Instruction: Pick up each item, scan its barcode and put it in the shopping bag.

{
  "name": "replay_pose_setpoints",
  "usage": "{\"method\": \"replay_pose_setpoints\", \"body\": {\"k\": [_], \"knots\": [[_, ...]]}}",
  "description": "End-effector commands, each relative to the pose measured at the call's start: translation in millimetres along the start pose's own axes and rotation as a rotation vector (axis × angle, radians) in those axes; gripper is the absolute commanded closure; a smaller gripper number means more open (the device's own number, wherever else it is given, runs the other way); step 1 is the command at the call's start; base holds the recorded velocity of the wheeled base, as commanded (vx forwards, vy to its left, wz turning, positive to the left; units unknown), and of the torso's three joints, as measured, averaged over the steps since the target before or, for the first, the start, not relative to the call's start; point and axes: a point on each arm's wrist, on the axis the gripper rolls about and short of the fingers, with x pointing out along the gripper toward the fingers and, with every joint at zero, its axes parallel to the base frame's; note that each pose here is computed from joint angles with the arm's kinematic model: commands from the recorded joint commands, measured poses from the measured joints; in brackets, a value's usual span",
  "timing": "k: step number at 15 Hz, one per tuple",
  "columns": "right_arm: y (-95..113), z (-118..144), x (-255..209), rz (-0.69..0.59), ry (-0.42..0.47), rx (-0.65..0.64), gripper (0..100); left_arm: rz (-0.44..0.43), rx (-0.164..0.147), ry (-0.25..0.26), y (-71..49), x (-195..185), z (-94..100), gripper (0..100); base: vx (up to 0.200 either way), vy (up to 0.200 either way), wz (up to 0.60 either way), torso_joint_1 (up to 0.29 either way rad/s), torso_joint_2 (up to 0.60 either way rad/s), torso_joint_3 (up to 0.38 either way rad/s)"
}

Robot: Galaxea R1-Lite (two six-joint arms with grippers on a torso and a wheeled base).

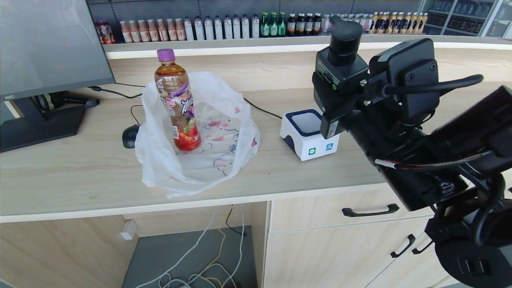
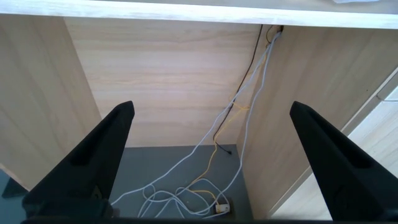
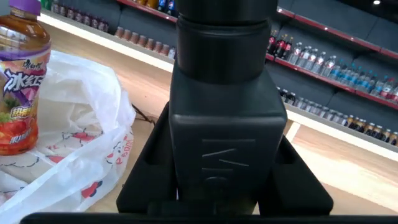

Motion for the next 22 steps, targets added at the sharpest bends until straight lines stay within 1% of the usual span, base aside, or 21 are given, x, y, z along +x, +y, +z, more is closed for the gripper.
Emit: {"method": "replay_pose_setpoints", "body": {"k": [1,3,5,7,8,10,11,14,17,18,19,22], "knots": [[-9.3,-15.1,3.9,0.047,-0.019,-0.066,100,0.0,0.0,-0.001,0.0,0.0,0.0,0,0.0,0.0,0.0,0.0,0.0,0.0],[-16.7,-29.6,9.3,0.081,-0.039,-0.103,100,0.0,0.0,-0.001,0.0,0.0,0.0,0,0.0,0.0,0.0,0.0,0.0,0.0],[-22.3,-45.3,12.9,0.143,-0.059,-0.133,100,0.0,0.0,-0.001,0.0,0.0,0.0,0,0.0,0.0,0.0,0.0,0.0,0.0],[-30.4,-47.7,21.7,0.177,-0.121,-0.151,100,0.0,0.0,-0.001,0.0,0.0,0.0,0,0.0,0.0,0.0,0.0,0.0,0.0],[-31.8,-50.7,24.6,0.195,-0.135,-0.155,100,0.0,0.0,-0.001,0.0,0.0,0.0,0,0.0,0.0,0.0,0.0,0.0,0.0],[-36.7,-61.3,27.3,0.242,-0.151,-0.17,100,0.0,0.0,-0.001,0.0,0.0,0.0,0,0.0,0.0,0.0,0.0,0.0,0.0],[-42.5,-69.5,27.5,0.279,-0.161,-0.186,100,0.0,0.0,-0.001,0.0,0.0,0.0,0,0.0,0.0,0.0,0.0,0.0,0.0],[-48.4,-85.0,29.3,0.299,-0.146,-0.201,100,0.0,0.0,-0.001,0.0,0.0,0.0,0,0.0,0.0,0.0,0.0,0.0,0.0],[-46.8,-96.2,44.4,0.372,-0.223,-0.223,100,0.0,0.0,-0.001,0.0,0.0,0.0,0,0.0,0.0,0.0,0.0,0.0,0.0],[-49.2,-101.5,47.9,0.393,-0.241,-0.236,100,0.0,0.0,-0.001,0.0,0.0,0.0,0,0.0,0.0,0.0,0.0,0.0,0.0],[-56.0,-105.5,49.5,0.409,-0.257,-0.27,100,0.0,0.0,-0.001,0.0,0.0,0.0,0,0.0,0.0,0.0,0.0,0.0,0.0],[-67.8,-116.8,48.8,0.435,-0.26,-0.308,100,0.0,0.0,-0.001,0.0,0.0,0.0,0,0.0,0.0,0.0,0.0,0.0,0.0]]}}
